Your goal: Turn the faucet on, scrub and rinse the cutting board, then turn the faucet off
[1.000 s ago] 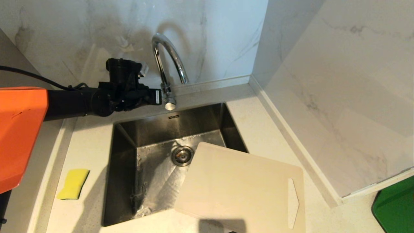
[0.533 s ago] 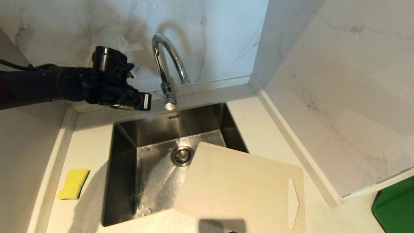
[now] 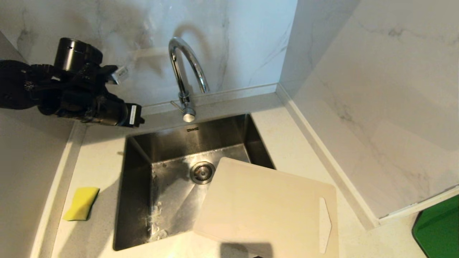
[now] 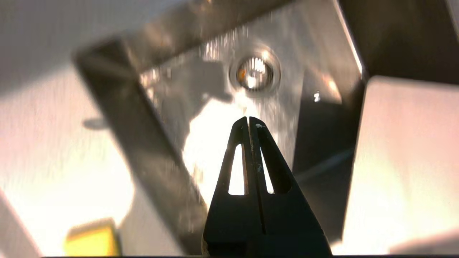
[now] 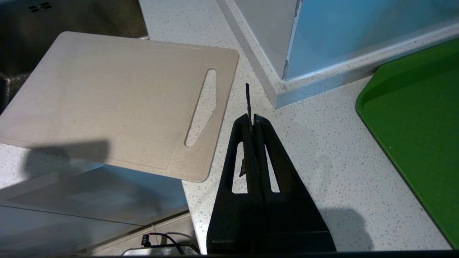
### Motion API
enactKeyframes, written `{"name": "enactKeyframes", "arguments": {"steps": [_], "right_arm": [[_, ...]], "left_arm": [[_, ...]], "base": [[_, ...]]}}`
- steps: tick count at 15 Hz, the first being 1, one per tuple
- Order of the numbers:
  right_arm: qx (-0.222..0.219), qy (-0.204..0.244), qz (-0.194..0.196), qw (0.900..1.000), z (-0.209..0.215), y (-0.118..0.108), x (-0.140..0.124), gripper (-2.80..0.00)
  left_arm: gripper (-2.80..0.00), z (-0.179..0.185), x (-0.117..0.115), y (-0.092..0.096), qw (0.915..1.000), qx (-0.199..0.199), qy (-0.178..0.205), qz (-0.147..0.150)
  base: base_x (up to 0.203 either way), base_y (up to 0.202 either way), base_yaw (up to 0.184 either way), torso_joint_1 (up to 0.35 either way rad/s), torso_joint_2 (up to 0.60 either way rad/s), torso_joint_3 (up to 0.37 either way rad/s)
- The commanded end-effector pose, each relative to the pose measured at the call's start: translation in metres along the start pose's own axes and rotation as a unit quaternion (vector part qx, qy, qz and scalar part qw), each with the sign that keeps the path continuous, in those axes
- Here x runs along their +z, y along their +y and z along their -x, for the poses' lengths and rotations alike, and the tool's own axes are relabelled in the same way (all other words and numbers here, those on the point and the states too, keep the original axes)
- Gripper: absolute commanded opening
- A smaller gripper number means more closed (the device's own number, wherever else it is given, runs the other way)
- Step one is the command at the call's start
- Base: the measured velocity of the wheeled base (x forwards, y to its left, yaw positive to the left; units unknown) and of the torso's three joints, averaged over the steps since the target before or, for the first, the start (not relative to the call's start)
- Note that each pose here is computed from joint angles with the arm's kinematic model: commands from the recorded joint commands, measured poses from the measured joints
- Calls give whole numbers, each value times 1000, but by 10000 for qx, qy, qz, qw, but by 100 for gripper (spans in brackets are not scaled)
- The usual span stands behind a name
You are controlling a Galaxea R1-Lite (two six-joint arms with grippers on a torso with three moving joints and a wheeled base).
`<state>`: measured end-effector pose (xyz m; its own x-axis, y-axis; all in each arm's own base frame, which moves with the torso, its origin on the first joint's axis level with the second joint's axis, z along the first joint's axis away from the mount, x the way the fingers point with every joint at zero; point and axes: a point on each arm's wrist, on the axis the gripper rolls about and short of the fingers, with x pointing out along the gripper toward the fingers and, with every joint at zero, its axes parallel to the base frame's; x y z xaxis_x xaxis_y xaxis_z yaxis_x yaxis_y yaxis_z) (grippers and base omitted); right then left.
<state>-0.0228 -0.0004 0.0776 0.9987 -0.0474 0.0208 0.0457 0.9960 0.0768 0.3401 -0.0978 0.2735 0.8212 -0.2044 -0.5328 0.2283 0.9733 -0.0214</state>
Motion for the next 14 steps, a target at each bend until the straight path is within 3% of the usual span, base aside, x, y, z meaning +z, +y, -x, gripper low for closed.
{"name": "enactKeyframes", "arguments": {"steps": [1, 5, 9, 12, 14], "right_arm": [[0, -11, -3, 10000, 0, 0, 0, -280], [0, -11, -3, 10000, 0, 0, 0, -280], [-7, -12, -3, 10000, 0, 0, 0, -280], [-3, -11, -3, 10000, 0, 0, 0, -280], [0, -11, -3, 10000, 0, 0, 0, -280]], "left_arm": [[-280, 40, -13, 11, 10000, -20, 30, 82], [-280, 77, -46, 15, 9996, -29, 243, 110], [-280, 79, -53, 20, 9988, 380, 258, 150], [-280, 89, -65, 20, 9990, 434, 42, 133], [-280, 109, -87, 21, 9990, 438, 54, 110]], "base": [[0, 0, 0, 0, 0, 0], [0, 0, 0, 0, 0, 0], [0, 0, 0, 0, 0, 0], [0, 0, 0, 0, 0, 0], [0, 0, 0, 0, 0, 0]]}}
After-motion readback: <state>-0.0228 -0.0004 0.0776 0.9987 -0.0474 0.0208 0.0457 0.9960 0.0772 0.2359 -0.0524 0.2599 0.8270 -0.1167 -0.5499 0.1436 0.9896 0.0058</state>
